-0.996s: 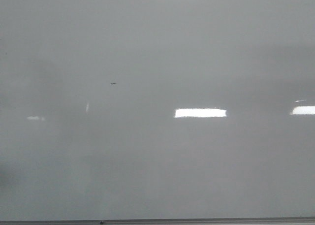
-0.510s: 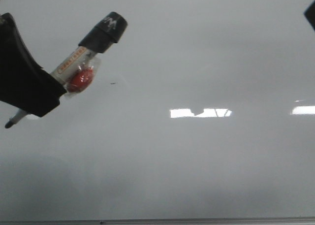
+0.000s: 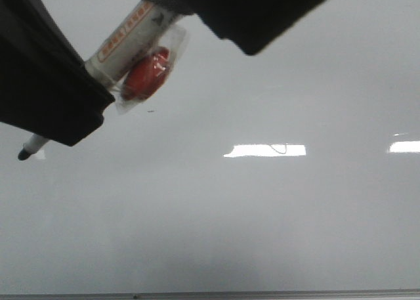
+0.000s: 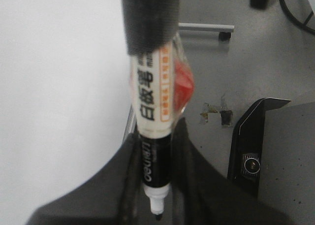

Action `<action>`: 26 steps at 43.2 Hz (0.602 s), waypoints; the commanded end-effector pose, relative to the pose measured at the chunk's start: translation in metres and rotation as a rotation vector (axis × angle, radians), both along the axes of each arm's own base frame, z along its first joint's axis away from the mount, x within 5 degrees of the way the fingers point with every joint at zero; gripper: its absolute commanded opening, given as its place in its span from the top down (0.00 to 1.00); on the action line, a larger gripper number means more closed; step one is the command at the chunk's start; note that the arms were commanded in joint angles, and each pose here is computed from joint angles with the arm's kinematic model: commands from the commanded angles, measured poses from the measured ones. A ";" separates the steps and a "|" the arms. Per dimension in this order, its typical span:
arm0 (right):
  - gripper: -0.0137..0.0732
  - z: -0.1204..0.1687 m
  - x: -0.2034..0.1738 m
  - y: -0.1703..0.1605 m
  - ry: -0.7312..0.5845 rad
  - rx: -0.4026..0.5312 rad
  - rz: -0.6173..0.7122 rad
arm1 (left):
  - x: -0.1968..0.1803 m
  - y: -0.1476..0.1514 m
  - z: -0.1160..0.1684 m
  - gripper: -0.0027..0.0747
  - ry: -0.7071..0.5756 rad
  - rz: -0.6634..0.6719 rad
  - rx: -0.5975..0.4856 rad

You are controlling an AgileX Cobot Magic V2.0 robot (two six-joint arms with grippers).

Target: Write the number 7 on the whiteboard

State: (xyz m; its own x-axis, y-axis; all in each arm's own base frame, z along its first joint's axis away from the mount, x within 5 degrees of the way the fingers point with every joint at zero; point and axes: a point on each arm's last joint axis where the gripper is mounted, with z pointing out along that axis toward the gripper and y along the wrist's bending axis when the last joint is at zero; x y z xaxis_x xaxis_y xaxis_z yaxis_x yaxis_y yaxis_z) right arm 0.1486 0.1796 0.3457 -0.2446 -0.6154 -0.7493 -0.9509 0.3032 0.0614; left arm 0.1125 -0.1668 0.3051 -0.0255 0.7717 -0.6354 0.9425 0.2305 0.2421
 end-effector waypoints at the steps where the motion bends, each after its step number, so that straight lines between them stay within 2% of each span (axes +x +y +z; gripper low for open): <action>1: 0.09 0.018 0.003 0.012 -0.033 0.081 0.027 | 0.001 -0.003 0.019 0.96 -0.067 0.005 -0.109; 5: 0.11 0.019 0.006 0.020 -0.011 0.083 0.057 | 0.002 -0.004 0.020 0.96 -0.076 0.007 -0.121; 9: 0.20 0.019 0.008 0.023 0.004 0.083 0.063 | 0.002 -0.004 0.020 0.96 -0.076 0.007 -0.121; 14: 0.41 0.021 0.008 0.024 0.002 0.086 0.065 | 0.002 -0.004 0.020 0.96 -0.076 0.007 -0.121; 22: 0.82 0.020 0.006 0.023 0.015 0.074 0.082 | 0.004 -0.006 0.024 0.95 -0.106 0.017 -0.166; 25: 0.93 0.020 0.006 0.023 0.006 0.073 0.088 | 0.005 -0.007 0.025 0.95 -0.113 0.025 -0.186; 26: 0.92 0.020 0.007 0.023 0.003 0.076 0.084 | 0.005 -0.007 0.026 0.95 -0.110 0.032 -0.194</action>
